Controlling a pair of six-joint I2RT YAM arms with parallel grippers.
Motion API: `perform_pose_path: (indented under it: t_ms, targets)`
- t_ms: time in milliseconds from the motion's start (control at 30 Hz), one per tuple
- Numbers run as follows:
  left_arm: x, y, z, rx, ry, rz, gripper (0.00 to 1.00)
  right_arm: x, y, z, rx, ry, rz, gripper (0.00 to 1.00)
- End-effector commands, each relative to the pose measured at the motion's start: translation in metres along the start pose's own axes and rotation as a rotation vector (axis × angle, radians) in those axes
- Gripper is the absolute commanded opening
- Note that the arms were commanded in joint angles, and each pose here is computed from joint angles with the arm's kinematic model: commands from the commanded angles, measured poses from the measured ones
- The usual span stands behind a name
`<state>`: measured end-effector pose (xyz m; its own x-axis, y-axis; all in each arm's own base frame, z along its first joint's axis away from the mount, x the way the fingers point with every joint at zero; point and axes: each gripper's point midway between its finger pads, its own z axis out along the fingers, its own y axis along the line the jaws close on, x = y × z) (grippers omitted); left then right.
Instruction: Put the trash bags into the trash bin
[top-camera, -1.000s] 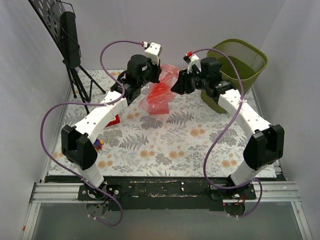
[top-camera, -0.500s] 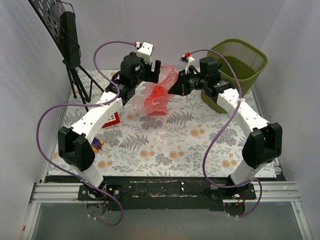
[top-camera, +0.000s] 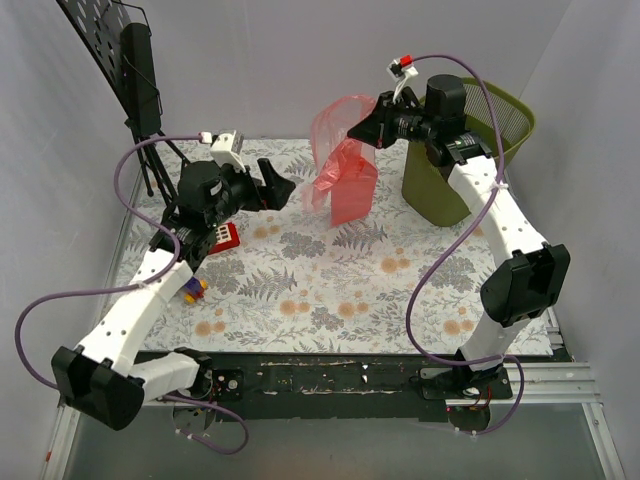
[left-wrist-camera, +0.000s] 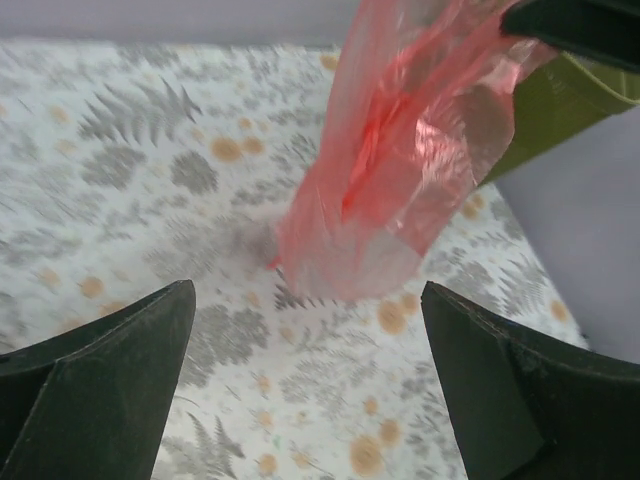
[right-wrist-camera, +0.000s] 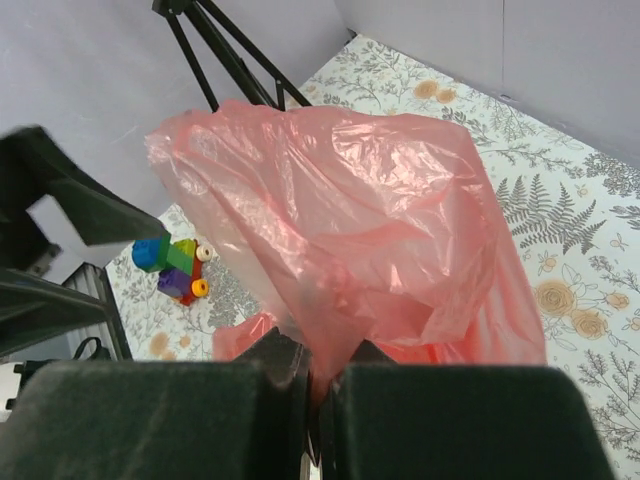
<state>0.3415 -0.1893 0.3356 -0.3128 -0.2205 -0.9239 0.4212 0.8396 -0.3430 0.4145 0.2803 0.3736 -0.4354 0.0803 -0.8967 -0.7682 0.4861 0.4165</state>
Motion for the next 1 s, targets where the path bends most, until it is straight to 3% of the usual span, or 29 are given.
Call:
perform_pose_path:
  t_ms: [0, 267, 433, 600, 767, 967]
  targets:
    - [0.067, -0.018, 0.012, 0.19, 0.271, -0.411, 0.96, -0.022, 0.0, 0.001, 0.018, -0.056, -0.066, 0.01]
    - [0.083, -0.001, 0.049, 0.257, 0.347, -0.833, 0.96, -0.038, -0.014, 0.006, 0.068, -0.08, -0.127, 0.01]
    - [0.068, 0.002, 0.071, 0.258, 0.319, -0.977, 0.92, -0.035, -0.024, 0.005, 0.108, -0.061, -0.169, 0.01]
    - [0.069, 0.009, 0.09, 0.236, 0.314, -1.071, 0.89, -0.027, -0.03, 0.007, 0.123, -0.04, -0.169, 0.01]
    - [0.071, 0.011, 0.109, 0.217, 0.312, -1.141, 0.77, -0.023, -0.031, 0.011, 0.124, -0.028, -0.171, 0.01]
    - [0.071, 0.016, 0.122, 0.192, 0.298, -1.178, 0.72, -0.02, -0.035, 0.014, 0.135, -0.02, -0.165, 0.01]
